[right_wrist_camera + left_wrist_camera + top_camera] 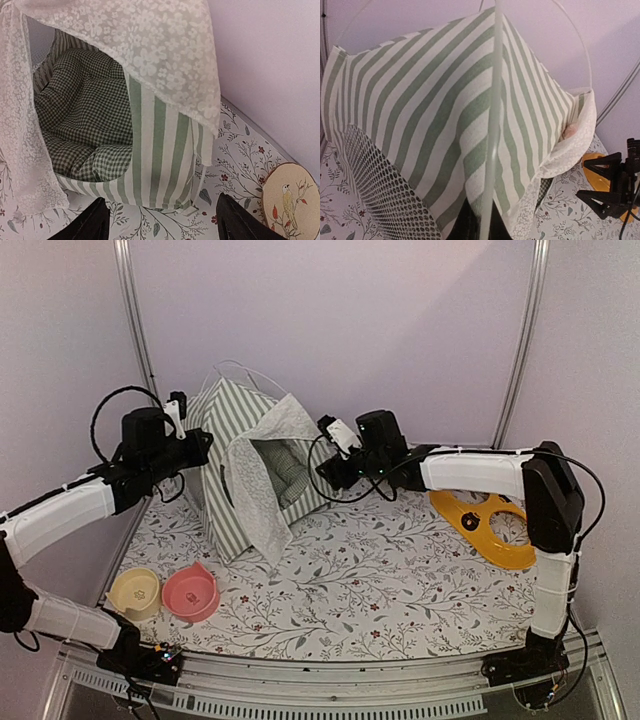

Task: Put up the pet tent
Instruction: Adjust the tent flap on the tent fabric.

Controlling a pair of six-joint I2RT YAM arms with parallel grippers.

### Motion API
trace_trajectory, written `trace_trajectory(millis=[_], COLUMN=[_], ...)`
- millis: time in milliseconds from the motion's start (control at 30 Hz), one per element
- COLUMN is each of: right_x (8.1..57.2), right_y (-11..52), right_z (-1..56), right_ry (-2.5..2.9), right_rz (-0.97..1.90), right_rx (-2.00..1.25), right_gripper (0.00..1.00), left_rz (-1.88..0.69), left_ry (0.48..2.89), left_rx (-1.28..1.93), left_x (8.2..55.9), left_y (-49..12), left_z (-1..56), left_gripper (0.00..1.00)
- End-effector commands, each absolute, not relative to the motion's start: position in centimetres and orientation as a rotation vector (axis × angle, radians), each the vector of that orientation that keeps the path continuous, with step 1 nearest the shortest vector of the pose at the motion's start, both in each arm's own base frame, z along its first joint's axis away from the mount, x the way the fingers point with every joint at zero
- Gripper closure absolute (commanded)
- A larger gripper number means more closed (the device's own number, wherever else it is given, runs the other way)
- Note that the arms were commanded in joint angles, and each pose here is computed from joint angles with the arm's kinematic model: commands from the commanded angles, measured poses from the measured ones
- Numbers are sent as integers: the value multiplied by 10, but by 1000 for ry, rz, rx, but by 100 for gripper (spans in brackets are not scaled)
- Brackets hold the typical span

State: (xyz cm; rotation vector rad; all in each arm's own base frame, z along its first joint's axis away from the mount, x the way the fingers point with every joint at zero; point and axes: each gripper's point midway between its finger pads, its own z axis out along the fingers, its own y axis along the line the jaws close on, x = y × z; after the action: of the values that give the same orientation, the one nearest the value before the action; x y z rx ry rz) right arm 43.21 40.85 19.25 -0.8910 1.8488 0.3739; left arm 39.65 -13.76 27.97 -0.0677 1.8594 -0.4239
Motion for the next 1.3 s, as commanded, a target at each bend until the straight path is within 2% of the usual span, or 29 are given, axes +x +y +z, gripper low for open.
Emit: trace_trajectory(millis=[0, 100, 200, 300, 400, 467, 600, 667, 833, 1100, 1267], right_x=[470, 492, 508, 504, 493, 487, 482, 479, 464, 390, 348], right_y=[419, 418, 416, 416, 420, 426, 442, 447, 458, 460, 462], right_z=[232, 237, 240, 255, 268, 272, 267, 265, 271, 315, 307], right_ry=[1640, 1573, 1528, 1466, 1412, 1377, 1344, 1334, 1312, 1282, 1367], right_rz=[232, 133, 33, 30, 36, 30, 25, 26, 66, 154, 291], right_rx=[-780, -706, -645, -617, -603, -625, -699, -724, -762, -788, -858], right_gripper=[24, 28, 37, 46, 60, 74, 95, 100, 100, 100, 100], left_rz=[-429, -425, -419, -408, -403, -406, -415, -418, -415, -343, -338], left_ry=[1819, 1819, 1820, 1826, 1827, 1829, 1828, 1824, 1818, 1798, 1774], left_rx=[-93, -90, -91, -86, -87, -85, -84, -87, -99, -201, -220], left_x=[405, 406, 407, 409, 412, 414, 417, 417, 419, 429, 441], left_y=[-132, -131, -128, -126, -124, -124, -125, -124, -123, -102, -97], left_z=[297, 300, 302, 302, 302, 301, 301, 302, 302, 299, 302], left_gripper=[100, 100, 100, 100, 100, 100, 100, 100, 100, 100, 100])
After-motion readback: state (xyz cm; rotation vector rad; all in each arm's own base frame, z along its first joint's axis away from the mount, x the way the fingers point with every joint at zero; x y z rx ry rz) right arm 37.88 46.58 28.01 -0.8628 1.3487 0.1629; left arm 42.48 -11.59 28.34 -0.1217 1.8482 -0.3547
